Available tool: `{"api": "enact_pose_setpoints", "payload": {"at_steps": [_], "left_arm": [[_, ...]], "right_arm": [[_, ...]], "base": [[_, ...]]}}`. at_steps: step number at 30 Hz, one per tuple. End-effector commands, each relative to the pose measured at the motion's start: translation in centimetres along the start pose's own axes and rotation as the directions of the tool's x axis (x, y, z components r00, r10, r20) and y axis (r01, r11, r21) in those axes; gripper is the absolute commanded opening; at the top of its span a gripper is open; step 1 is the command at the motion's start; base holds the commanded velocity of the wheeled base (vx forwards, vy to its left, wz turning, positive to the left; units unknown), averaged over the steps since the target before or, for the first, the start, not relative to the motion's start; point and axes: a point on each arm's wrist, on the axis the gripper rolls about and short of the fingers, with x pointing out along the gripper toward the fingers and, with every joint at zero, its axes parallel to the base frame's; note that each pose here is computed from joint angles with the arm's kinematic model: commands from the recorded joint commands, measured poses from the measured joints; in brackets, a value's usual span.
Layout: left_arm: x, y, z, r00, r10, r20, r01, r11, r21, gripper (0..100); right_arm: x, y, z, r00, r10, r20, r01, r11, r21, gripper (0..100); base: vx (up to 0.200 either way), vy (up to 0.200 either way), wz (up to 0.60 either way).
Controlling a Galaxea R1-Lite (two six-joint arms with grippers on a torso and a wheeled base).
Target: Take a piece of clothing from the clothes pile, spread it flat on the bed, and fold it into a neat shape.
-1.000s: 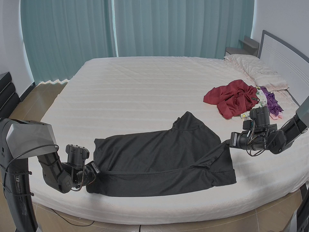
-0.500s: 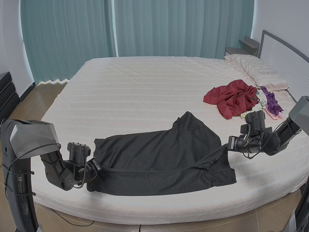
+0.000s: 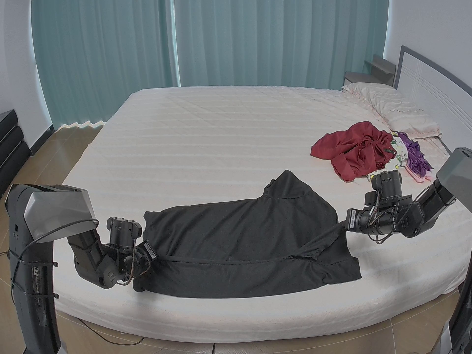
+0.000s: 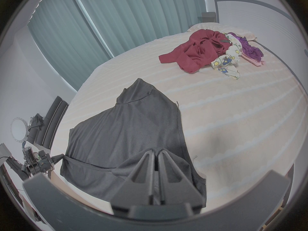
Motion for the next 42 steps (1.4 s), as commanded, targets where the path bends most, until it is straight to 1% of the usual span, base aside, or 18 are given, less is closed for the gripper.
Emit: {"api": "enact_pose_setpoints", "payload": {"at_steps": [1,4,7,12,13,16,18,19,20,21,22,23,25,27,31,34,39,42], "left_arm": [[0.4,0.2,-0.3,1.0,0.016,-0.019,-0.015,1.0,0.004,100],[0.3,0.3,-0.4,0.999,0.031,-0.034,-0.03,1.0,0.005,100],[0.1,0.6,-0.2,0.999,0.036,-0.034,-0.036,0.999,0.001,100],[-2.2,1.3,0.4,0.999,0.038,-0.035,-0.038,0.999,-0.014,100],[-2.9,1.4,0.5,0.999,0.033,-0.036,-0.034,0.999,-0.018,100],[-4.8,2.0,0.9,0.999,0.006,-0.052,-0.008,0.999,-0.034,100],[-4.8,2.0,0.9,0.999,0.006,-0.052,-0.008,0.999,-0.034,100],[-6.8,2.6,1.4,0.997,-0.037,-0.072,0.031,0.996,-0.087,100],[-7.3,2.5,1.5,0.996,-0.058,-0.074,0.048,0.99,-0.134,100],[-7.6,2.4,1.6,0.994,-0.076,-0.081,0.061,0.983,-0.17,100],[-8.0,2.4,1.6,0.991,-0.099,-0.095,0.076,0.973,-0.219,100],[-8.2,2.4,1.5,0.986,-0.12,-0.112,0.089,0.964,-0.25,100],[-8.3,2.5,1.3,0.976,-0.156,-0.149,0.109,0.952,-0.285,100],[-8.3,2.5,1.2,0.973,-0.166,-0.159,0.115,0.95,-0.29,100],[-8.0,2.4,1.2,0.971,-0.173,-0.164,0.115,0.943,-0.312,100],[-7.7,2.2,0.8,0.968,-0.175,-0.181,0.105,0.935,-0.34,100],[-7.1,2.4,0.3,0.967,-0.176,-0.182,0.106,0.935,-0.34,100],[-7.1,2.4,0.3,0.968,-0.181,-0.176,0.112,0.933,-0.341,100]], "right_arm": [[0.8,-0.2,-0.6,1.0,-0.003,-0.024,0.003,1.0,0.013,100],[1.5,-0.4,-1.1,0.999,-0.008,-0.044,0.01,0.998,0.054,100],[1.8,-0.5,-0.9,0.999,-0.009,-0.038,0.013,0.994,0.111,100],[1.7,-0.4,-0.8,0.999,-0.007,-0.036,0.015,0.971,0.238,100],[1.8,-0.2,-0.8,0.999,-0.004,-0.037,0.014,0.962,0.274,100],[2.5,0.2,-1.0,0.999,-0.001,-0.05,0.021,0.92,0.391,100],[2.5,0.2,-1.0,0.999,-0.001,-0.05,0.021,0.92,0.391,100],[4.2,0.3,-1.6,0.997,-0.008,-0.074,0.043,0.872,0.487,100],[4.7,0.3,-1.7,0.997,-0.011,-0.081,0.051,0.862,0.505,100],[5.1,0.2,-2.1,0.995,-0.018,-0.094,0.063,0.856,0.513,100],[5.1,0.2,-2.1,0.995,-0.018,-0.094,0.063,0.856,0.513,100],[5.7,0.2,-2.7,0.994,-0.02,-0.111,0.074,0.854,0.515,100],[6.0,0.2,-3.1,0.993,-0.032,-0.118,0.088,0.855,0.511,100],[6.2,0.2,-3.4,0.992,-0.045,-0.121,0.101,0.856,0.507,100],[6.9,0.3,-4.0,0.989,-0.101,-0.106,0.141,0.858,0.494,100],[7.1,0.4,-4.1,0.99,-0.104,-0.093,0.137,0.859,0.493,100],[7.9,0.4,-3.7,0.993,-0.101,-0.067,0.121,0.86,0.496,100],[8.4,0.3,-3.8,0.99,-0.126,-0.063,0.141,0.859,0.493,100]], "base": [[0.0,0.0,0.0],[0.0,0.0,0.0],[0.0,0.0,0.0],[0.0,0.0,0.0],[0.0,0.0,0.0],[0.0,0.0,0.0],[0.0,0.0,0.0],[0.0,0.0,0.0],[0.0,0.0,0.0],[0.0,0.0,0.0],[0.0,0.0,0.0],[0.0,0.0,0.0],[0.0,0.0,0.0],[0.0,0.0,0.0],[0.0,0.0,0.0],[0.0,0.0,0.0],[0.0,0.0,0.0],[0.0,0.0,0.0]]}}
